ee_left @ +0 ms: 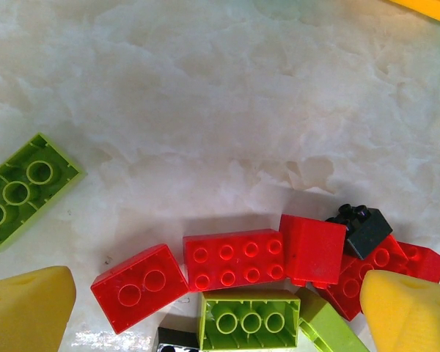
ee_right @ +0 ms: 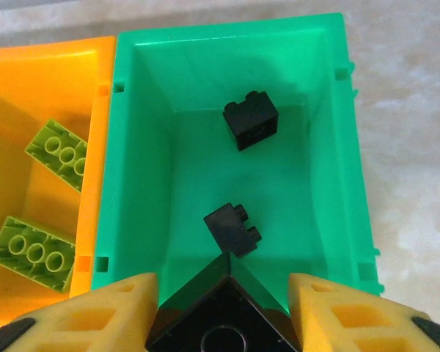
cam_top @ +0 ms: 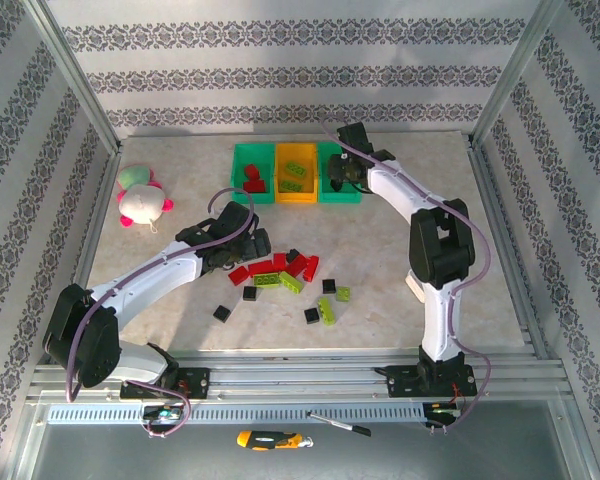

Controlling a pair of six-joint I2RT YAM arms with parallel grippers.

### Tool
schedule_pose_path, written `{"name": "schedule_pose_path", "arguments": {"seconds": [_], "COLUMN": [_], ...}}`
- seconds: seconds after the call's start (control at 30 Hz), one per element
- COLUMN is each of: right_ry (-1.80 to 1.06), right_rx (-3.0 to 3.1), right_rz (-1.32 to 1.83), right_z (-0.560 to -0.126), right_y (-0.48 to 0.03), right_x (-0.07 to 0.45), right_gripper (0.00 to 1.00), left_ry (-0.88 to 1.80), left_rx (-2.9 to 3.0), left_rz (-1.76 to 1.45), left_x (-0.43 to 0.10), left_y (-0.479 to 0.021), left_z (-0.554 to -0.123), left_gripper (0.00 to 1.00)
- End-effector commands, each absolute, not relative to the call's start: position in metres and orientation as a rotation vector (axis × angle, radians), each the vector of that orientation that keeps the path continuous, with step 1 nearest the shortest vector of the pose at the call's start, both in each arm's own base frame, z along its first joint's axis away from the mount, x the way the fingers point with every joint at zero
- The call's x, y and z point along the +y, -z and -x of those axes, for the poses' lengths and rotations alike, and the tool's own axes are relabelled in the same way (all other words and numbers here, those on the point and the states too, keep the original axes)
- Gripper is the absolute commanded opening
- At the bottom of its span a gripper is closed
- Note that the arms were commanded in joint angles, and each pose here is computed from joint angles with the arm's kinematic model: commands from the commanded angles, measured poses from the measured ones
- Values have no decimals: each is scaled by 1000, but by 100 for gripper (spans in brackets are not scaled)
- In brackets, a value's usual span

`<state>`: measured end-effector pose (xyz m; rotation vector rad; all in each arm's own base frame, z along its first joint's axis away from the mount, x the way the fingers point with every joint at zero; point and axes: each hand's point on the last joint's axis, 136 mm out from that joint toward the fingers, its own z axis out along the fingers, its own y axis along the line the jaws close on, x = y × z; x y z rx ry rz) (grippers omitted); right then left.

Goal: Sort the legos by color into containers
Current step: Place the lego in the container, then pick up the lego from the middle-left of the table.

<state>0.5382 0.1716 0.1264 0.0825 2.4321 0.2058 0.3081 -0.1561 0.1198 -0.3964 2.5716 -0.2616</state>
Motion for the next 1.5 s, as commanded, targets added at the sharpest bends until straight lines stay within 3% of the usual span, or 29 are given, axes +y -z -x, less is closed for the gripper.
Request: {"name": "schedule_pose_path", "arguments": {"seconds": [0.0,0.2,0.5,0.83,1.3,1.47], "right_ry": [-188,-194,-241,-271,-317,-321], "right_rx": [2452,2414,2326,2323,2324,2331], "right_rz": [-54,-3,180,517,527,524], "right_z": [-541,-523,-428,-324,-310,-310], "right_y": [-127,-156,-194,-174,-164,-161], "right_x": [172,176,206,256,266,267], "right_gripper": [54,69,75,79,80,80], "left_ry": [237,77,-275,-261,-182,-127], "left_rx": [2572,2584,2515,2475,2554,2581], "left_rz": [380,395,623,915,1076,1105], "left_x": [-158,-135,-80,-63,-62,-67], "left_y": [-118,-110,-108,-80,-33,-24], "left_z": [-308,-301,-291,-307,-334,-333], "left_gripper": [99,99,99,99,100,89]}}
